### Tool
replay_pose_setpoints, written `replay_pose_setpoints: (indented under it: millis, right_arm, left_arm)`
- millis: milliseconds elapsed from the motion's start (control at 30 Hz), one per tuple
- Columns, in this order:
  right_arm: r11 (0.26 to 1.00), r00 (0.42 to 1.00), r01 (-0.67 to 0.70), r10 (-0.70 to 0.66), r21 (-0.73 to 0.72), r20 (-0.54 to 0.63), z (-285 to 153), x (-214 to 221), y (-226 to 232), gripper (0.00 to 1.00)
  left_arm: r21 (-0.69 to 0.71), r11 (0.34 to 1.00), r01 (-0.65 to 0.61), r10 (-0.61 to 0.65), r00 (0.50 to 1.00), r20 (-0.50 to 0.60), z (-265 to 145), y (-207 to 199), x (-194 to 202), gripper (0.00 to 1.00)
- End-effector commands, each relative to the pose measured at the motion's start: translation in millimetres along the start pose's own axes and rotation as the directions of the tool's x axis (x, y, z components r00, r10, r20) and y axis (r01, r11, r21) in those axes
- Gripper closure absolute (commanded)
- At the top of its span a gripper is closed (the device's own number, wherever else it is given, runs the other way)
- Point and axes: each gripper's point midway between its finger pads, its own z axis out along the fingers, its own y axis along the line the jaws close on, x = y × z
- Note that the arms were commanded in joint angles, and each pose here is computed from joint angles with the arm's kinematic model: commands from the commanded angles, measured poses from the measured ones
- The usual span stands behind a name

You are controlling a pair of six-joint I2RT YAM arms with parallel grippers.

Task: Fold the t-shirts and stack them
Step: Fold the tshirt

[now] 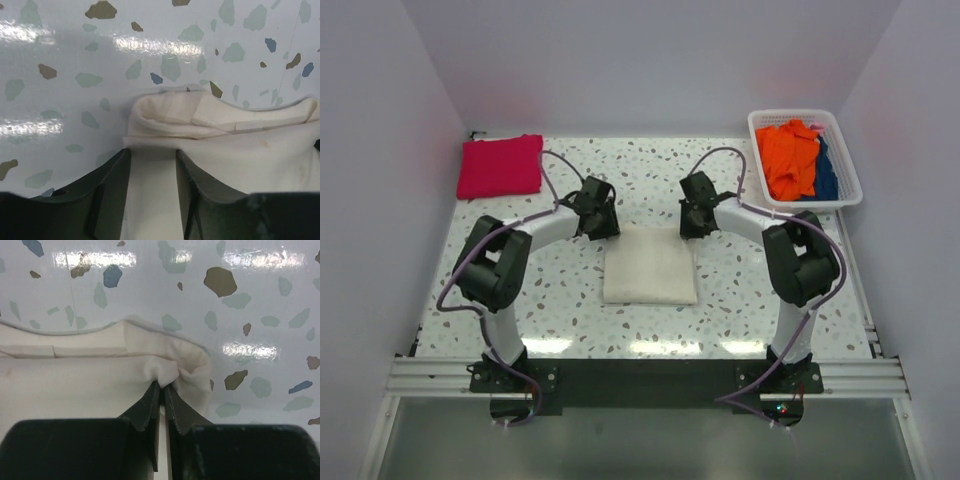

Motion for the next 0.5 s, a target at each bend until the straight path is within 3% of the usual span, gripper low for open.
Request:
replay_pose_setpoints:
  millis: [0,133,233,467]
  right_arm:
    - [0.998,0.999,-0.050,0.050,-0.035,-0.004,9,-6,-5,0.94]
    - [0.991,0.996,-0.084,0.081,-0.108,-0.025,12,-6,-3,0.92]
    - [0.978,0.992,-0.126,0.120,-0.166,-0.048,12,-9,-3,0.91]
    - [0.977,0.992,-0.122,0.126,-0.173,0.016,-22,-30,-5,0.52]
  left_arm:
    - [0.046,0.999,-0.005,0.001,0.996,0.091,-21,-2,-38,0.53]
    - [0.153,0.988,-0.007,-0.010,0.994,0.110,-49,1,-47,0.30]
    - [0.251,0.968,-0.016,0.007,0.999,0.037,-56,0,-27,0.23]
    - [0.400,0.916,-0.036,0.071,0.995,-0.074,-67,-5,25,0.16]
